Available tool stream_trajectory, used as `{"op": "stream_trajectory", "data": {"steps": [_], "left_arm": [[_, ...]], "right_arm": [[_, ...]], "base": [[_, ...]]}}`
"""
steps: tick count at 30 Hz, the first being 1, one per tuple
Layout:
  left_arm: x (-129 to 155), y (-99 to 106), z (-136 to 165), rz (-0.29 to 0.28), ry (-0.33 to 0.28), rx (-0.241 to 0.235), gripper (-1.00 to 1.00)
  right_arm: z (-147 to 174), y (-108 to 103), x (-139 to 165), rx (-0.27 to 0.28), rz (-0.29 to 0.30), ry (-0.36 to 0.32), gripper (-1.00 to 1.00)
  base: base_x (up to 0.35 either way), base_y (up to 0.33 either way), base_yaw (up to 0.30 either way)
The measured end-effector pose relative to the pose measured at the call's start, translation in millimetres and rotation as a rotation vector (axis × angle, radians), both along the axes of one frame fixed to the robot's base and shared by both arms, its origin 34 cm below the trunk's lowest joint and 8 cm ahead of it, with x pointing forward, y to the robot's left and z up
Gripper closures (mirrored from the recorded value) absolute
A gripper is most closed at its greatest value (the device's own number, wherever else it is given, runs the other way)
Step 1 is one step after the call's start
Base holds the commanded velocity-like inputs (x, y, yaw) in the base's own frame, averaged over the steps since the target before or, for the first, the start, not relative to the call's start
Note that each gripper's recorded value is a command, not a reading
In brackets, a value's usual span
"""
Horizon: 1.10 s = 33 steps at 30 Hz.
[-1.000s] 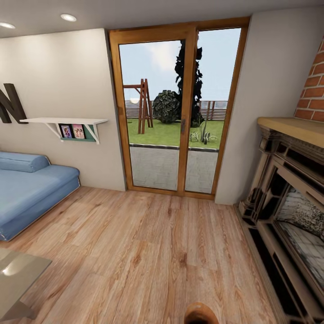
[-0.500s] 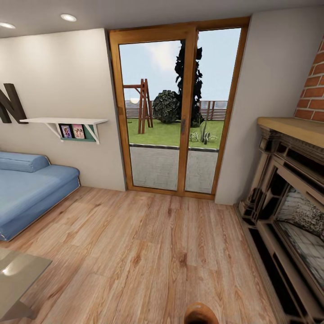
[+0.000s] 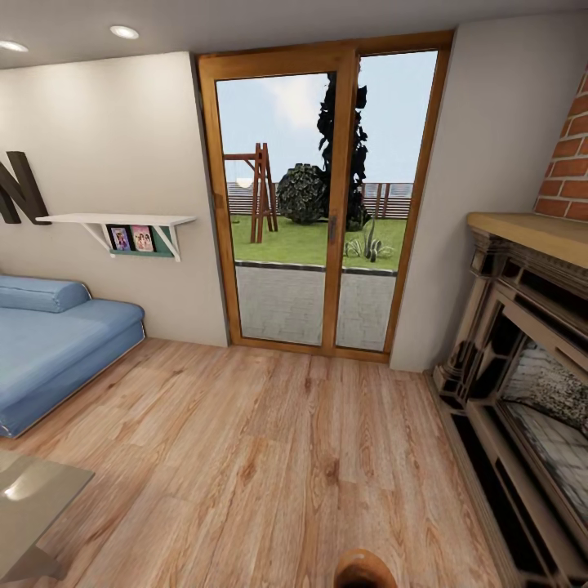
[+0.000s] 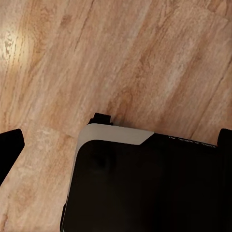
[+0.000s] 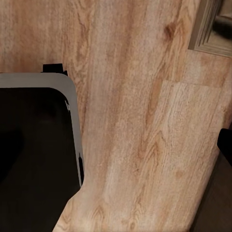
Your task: Put the three can of soda from the living room inside the tash can in the kitchen.
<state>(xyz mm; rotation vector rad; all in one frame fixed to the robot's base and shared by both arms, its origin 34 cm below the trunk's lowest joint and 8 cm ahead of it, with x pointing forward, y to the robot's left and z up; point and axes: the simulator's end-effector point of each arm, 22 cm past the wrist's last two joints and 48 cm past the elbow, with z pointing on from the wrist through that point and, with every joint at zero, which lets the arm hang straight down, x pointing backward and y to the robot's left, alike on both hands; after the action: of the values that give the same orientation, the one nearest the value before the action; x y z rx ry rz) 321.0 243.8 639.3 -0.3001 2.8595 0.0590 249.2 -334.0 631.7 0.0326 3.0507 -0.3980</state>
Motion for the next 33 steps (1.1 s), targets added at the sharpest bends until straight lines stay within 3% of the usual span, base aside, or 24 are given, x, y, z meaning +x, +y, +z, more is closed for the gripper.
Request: {"op": "stream_trajectory", "data": {"steps": [33], "left_arm": [[0.1,-0.3,0.0,0.0,0.0,0.0,-1.0]], "right_arm": [[0.0,0.0,0.0,0.0,0.0,0.0,-1.0]], "base": [[0.0,0.0,0.0]]}}
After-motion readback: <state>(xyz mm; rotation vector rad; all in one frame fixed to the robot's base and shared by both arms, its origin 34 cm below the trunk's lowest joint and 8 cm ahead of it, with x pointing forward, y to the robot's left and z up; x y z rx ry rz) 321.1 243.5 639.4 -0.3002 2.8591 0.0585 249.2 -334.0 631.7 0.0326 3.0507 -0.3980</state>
